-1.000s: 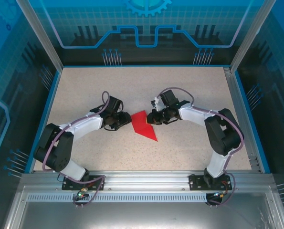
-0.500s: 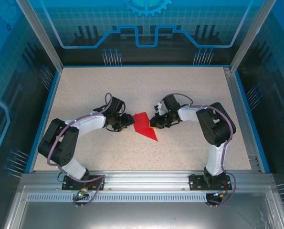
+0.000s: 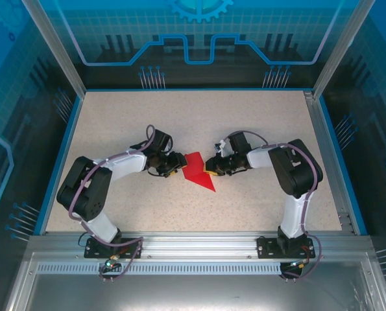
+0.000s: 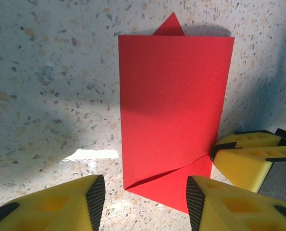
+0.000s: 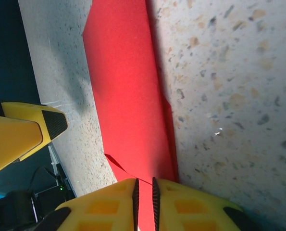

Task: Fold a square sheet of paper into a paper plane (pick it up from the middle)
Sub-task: Fold the wing for the fifth time at the center of the table.

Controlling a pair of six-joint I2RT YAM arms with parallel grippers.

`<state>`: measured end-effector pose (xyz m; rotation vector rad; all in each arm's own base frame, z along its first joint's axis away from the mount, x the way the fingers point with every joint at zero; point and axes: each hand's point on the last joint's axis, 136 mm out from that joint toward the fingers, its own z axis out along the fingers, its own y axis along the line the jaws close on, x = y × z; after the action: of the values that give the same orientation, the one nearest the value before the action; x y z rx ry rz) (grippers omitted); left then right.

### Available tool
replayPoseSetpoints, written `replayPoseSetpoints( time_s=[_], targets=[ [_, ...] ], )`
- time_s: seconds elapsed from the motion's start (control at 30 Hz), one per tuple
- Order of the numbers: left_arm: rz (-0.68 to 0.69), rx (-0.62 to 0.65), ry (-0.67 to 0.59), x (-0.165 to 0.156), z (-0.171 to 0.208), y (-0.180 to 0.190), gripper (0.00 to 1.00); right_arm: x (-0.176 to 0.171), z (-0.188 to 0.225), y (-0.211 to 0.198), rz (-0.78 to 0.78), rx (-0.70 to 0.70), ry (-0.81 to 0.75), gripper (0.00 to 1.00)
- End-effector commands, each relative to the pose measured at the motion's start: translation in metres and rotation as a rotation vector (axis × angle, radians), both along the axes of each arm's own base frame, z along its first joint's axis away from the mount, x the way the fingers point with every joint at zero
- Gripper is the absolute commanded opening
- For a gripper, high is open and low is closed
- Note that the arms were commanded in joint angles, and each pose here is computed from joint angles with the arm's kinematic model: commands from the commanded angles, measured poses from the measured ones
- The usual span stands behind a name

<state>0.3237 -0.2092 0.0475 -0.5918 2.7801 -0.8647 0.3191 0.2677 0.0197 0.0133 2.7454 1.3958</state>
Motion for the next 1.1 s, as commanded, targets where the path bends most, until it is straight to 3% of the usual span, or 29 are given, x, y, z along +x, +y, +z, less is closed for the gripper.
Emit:
replayPoseSetpoints(
  time_s=[0.0, 0.2, 0.33, 1.07],
  targets=[
    [-0.006, -0.036, -0.012, 0.007, 0.009, -0.009, 0.52, -0.004, 0.001, -0.009, -0.006, -0.108, -0.021, 0.23],
    [-0.009, -0.035, -0.006, 0.007, 0.007, -0.01, 0.52, 0.002, 0.025, -0.012, 0.031, -0.228, -0.127, 0.38],
    [-0.013, -0.033, -0.007, 0.007, 0.007, -0.009, 0.52, 0.002, 0.022, -0.012, 0.043, -0.265, -0.133, 0.42],
    [-0.024, -0.016, 0.005, 0.003, 0.001, -0.008, 0.52, -0.013, 0.004, 0.013, 0.162, -0.218, -0.088, 0.45]
  ],
)
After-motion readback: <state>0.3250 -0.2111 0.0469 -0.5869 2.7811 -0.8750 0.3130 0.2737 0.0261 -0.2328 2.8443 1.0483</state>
